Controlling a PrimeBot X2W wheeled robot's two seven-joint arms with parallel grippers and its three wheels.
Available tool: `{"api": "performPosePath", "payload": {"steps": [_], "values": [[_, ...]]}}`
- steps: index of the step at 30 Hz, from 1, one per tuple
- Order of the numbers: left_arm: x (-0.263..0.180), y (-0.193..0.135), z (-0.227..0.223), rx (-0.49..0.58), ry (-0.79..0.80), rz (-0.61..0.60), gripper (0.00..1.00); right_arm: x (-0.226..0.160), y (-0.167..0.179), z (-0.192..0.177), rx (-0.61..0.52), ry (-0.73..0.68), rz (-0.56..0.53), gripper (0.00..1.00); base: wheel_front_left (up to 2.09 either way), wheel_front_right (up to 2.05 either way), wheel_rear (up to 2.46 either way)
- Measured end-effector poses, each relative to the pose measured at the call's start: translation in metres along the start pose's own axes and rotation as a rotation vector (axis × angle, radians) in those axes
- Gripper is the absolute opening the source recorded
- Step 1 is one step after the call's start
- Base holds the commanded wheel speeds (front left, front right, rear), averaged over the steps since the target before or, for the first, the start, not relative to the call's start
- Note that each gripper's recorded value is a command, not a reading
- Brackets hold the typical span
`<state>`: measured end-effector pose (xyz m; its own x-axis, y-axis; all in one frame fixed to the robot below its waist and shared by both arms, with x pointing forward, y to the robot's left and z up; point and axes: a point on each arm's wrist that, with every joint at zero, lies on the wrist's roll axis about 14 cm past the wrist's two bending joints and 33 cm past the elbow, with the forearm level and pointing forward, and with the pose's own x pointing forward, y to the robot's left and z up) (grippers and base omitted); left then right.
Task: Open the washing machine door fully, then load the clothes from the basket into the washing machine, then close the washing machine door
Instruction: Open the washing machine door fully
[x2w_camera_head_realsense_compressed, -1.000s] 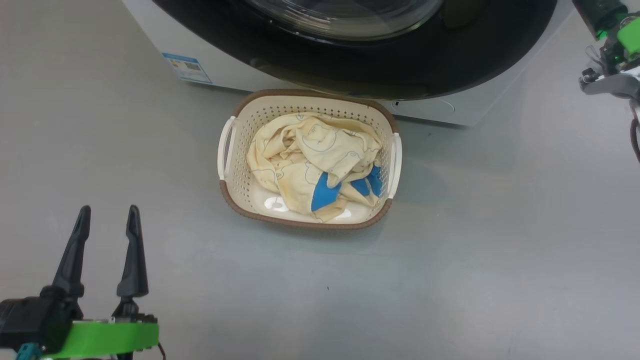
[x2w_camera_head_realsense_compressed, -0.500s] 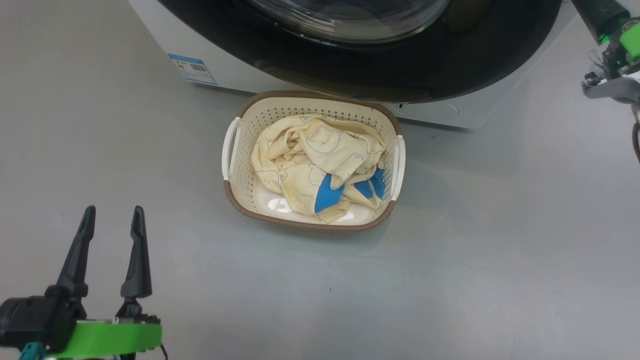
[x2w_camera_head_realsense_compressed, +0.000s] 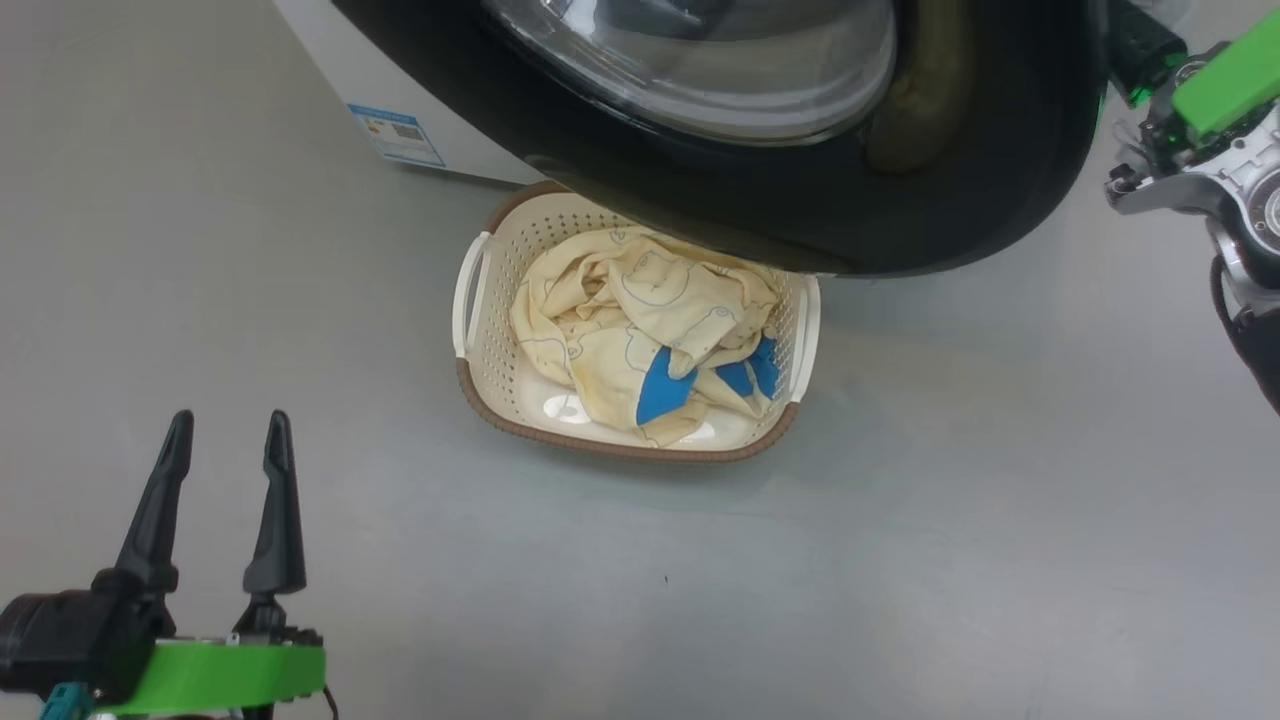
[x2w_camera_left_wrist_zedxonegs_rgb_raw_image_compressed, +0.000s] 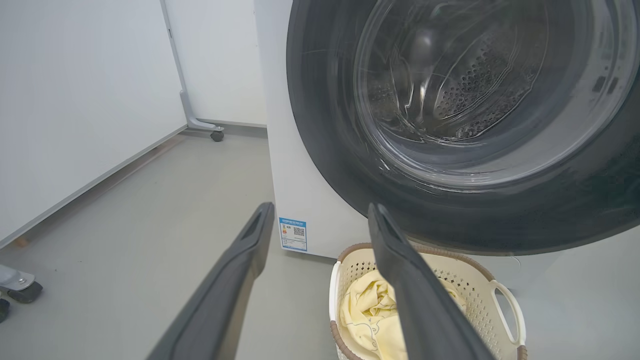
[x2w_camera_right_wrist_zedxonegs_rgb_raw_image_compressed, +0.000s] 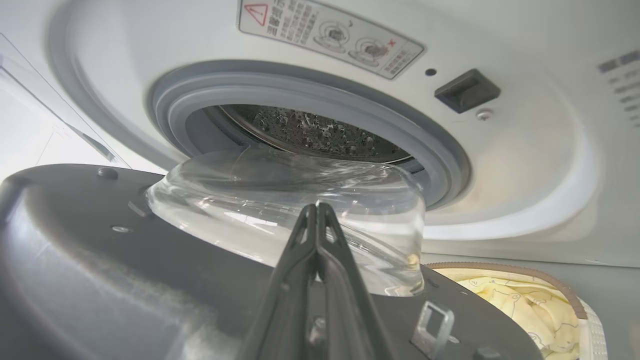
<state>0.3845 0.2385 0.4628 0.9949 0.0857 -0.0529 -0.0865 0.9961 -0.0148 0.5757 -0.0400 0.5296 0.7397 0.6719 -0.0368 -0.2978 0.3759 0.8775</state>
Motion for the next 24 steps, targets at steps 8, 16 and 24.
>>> {"api": "performPosePath", "payload": {"steps": [8, 16, 24], "values": [[0.002, -0.005, 0.002, -0.007, -0.010, -0.012, 1.00, -0.005, 0.005, -0.012, 0.004, 0.032, 0.009, 0.00, 0.00, 0.00, 0.00], [0.005, -0.011, 0.007, -0.020, -0.028, -0.030, 1.00, -0.014, 0.018, -0.028, -0.006, 0.076, 0.027, 0.00, 0.00, 0.00, 0.00], [0.006, -0.020, 0.015, -0.032, -0.053, -0.055, 1.00, -0.026, 0.037, -0.054, -0.018, 0.138, 0.058, 0.00, 0.00, 0.00, 0.00]]}}
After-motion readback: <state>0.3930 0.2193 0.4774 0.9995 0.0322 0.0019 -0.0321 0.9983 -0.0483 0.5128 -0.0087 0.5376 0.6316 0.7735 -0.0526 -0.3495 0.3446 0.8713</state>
